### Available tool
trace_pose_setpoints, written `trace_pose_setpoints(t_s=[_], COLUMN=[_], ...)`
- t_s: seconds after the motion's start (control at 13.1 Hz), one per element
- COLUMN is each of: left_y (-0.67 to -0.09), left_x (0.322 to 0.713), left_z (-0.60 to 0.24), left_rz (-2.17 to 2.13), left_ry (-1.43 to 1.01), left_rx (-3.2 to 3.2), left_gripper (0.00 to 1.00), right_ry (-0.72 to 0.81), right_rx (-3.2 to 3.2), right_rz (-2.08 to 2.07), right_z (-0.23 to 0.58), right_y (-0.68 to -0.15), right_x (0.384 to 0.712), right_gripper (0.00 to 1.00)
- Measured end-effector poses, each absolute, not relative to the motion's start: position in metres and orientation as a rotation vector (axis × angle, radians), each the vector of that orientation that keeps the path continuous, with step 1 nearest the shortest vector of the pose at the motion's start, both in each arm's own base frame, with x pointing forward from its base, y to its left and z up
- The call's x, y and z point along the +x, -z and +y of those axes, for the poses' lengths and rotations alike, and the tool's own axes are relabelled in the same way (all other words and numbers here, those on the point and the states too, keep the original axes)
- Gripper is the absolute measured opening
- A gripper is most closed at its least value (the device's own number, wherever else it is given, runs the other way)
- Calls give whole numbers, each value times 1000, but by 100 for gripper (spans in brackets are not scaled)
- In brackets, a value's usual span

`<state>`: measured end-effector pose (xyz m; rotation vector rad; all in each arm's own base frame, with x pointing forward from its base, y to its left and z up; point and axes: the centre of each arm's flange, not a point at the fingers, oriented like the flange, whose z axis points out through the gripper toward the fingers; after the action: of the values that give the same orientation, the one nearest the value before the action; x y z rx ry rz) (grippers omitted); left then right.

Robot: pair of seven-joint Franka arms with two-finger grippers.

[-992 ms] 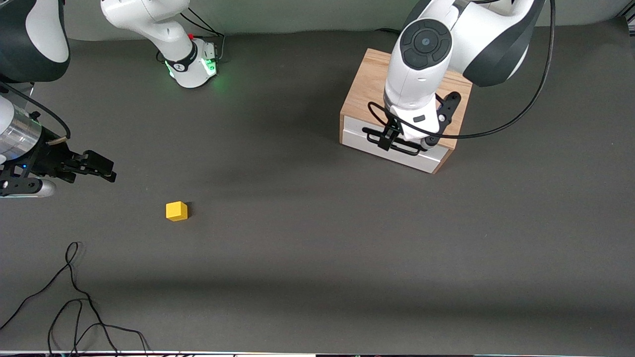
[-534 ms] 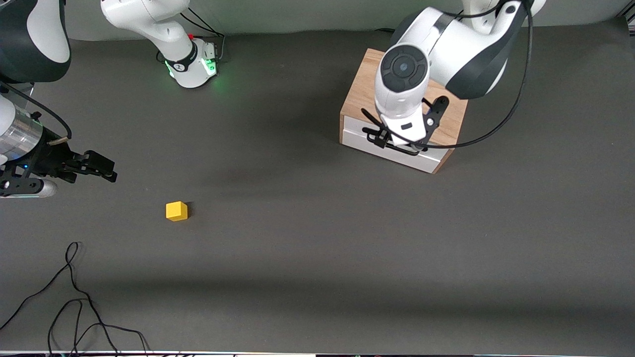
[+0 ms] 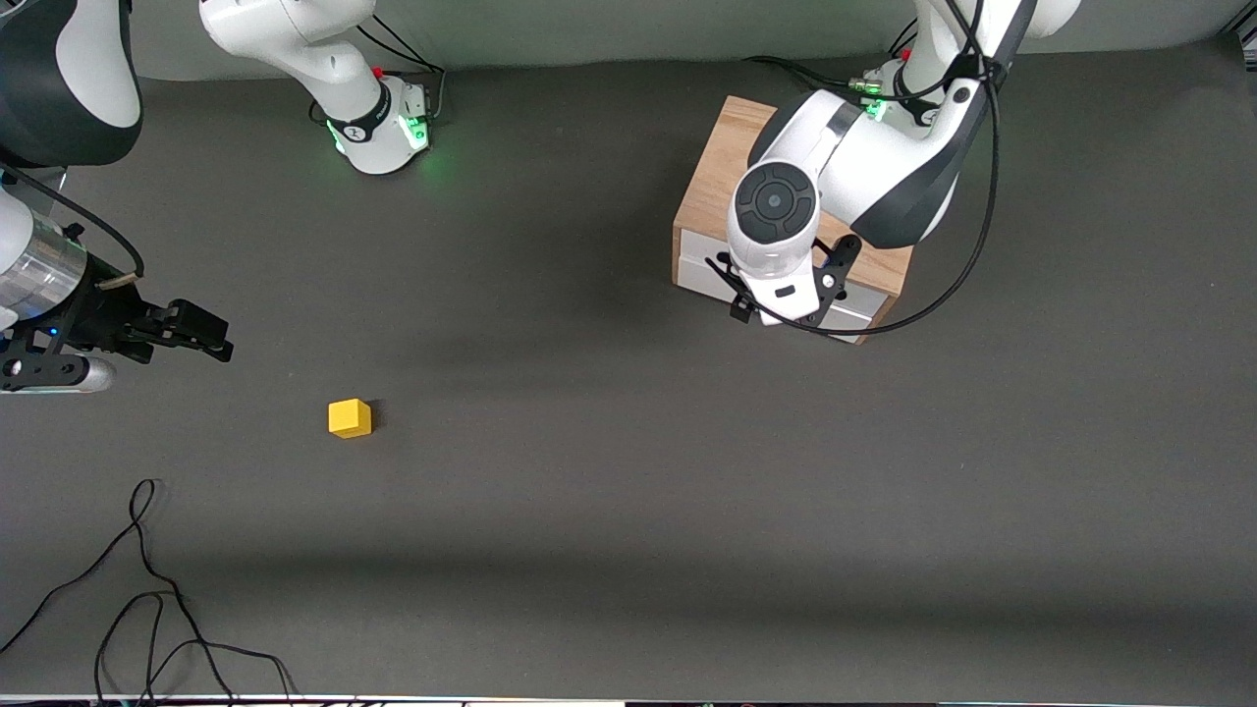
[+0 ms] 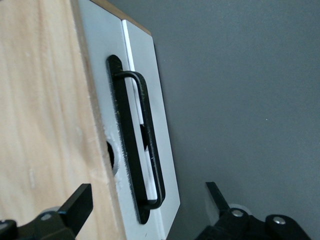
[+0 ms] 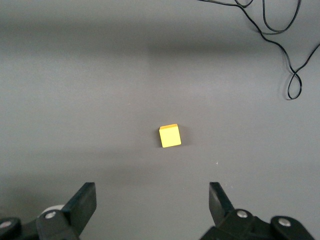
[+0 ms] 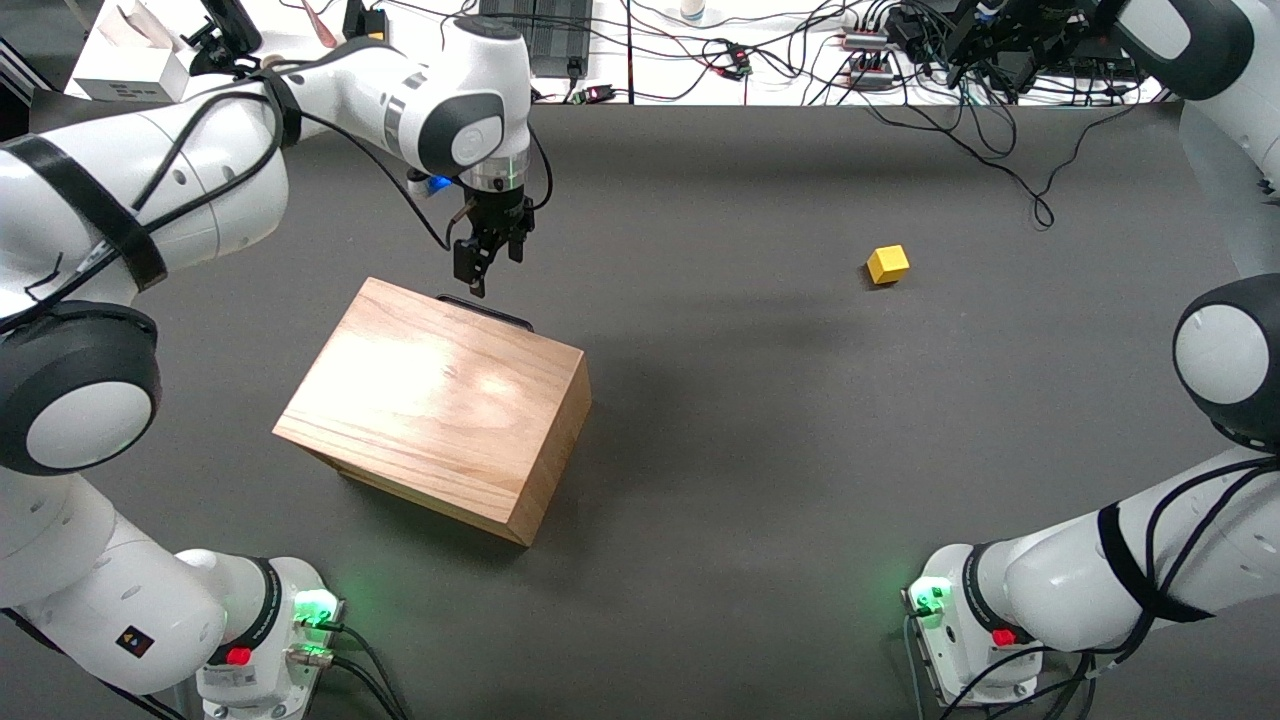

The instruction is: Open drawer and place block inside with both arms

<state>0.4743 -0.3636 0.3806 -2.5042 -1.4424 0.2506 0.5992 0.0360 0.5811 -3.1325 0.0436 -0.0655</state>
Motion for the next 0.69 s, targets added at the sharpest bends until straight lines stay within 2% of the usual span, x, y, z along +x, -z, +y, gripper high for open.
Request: trace_pose_setpoints(t_s=[0.69], left_y=[-343], left_x=[474], left_z=[-362], left_rz=[-1463], left_ry=[-235], left_rx=[-2522], left_gripper=[100], right_ry=[61], right_rx=[-3133], right_rz=[43], right_z=[36], right_y=[-579], right_x=[600], right_gripper=[100])
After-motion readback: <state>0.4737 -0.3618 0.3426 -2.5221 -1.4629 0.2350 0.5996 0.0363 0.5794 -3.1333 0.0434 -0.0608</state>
